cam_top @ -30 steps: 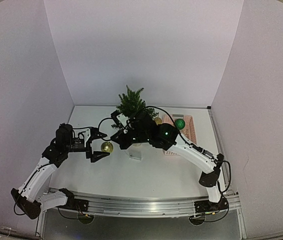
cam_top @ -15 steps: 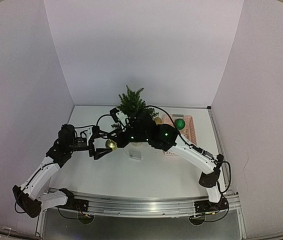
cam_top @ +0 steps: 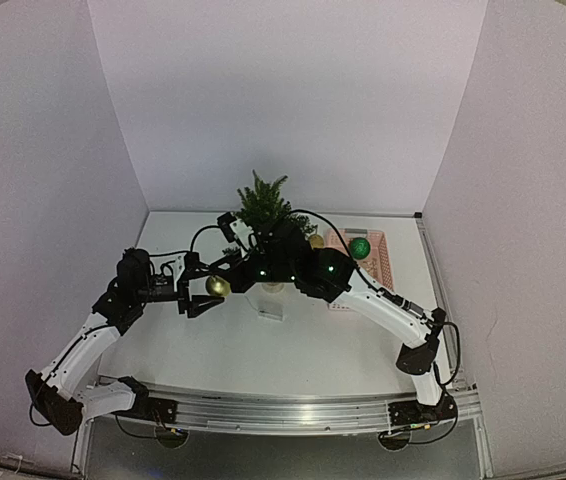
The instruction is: Decorate the small christmas tree
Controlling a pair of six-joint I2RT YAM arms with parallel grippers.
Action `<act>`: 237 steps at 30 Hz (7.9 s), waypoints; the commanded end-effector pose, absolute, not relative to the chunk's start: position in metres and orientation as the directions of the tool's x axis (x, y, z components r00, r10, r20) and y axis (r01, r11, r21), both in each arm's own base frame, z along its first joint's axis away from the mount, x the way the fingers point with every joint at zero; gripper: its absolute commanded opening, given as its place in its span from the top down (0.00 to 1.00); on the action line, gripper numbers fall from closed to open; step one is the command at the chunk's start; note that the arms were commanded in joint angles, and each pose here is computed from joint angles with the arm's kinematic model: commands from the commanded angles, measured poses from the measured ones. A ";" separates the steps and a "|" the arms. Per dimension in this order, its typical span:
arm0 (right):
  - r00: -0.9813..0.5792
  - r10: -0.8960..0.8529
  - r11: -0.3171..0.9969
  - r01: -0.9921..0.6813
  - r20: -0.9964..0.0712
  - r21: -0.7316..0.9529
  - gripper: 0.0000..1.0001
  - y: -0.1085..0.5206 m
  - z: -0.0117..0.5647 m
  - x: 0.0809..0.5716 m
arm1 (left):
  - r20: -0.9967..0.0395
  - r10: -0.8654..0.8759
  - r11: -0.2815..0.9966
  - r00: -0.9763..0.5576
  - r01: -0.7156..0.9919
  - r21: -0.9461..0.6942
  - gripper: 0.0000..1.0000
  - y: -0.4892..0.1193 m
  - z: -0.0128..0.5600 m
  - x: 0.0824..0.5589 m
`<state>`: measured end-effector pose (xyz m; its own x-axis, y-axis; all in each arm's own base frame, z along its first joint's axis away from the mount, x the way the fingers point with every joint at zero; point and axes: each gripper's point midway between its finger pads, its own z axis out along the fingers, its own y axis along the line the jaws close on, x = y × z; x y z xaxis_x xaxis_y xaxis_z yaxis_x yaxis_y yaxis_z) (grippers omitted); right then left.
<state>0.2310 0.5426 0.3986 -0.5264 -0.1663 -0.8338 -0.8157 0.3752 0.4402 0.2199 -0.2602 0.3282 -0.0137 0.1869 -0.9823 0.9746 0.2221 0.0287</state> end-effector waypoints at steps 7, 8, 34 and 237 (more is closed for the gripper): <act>-0.496 -0.101 0.317 -0.837 -0.862 0.445 1.00 0.548 0.428 0.226 | -0.988 0.148 0.191 0.038 0.979 0.066 0.28 -0.266 0.346 0.220; -0.495 -0.101 0.317 -0.838 -0.863 0.443 1.00 0.548 0.428 0.226 | -0.988 0.151 0.190 0.037 0.980 0.066 0.28 -0.266 0.345 0.219; -0.458 -0.159 0.454 -0.821 -0.875 0.347 0.55 0.515 0.399 0.235 | -0.918 0.395 0.245 -0.029 0.967 0.075 1.00 -0.248 0.306 0.223; -0.644 -0.090 0.860 -0.435 -0.760 0.267 0.36 0.363 0.281 0.251 | -0.713 0.695 0.392 -0.095 0.881 0.265 1.00 -0.233 0.323 0.379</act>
<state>0.2508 0.3788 0.2742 -0.6496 -0.1411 -0.7471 -0.4769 0.8409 0.2558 0.3655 -0.2398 0.3154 -0.1241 0.6808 -0.7219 0.8946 0.3916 0.2155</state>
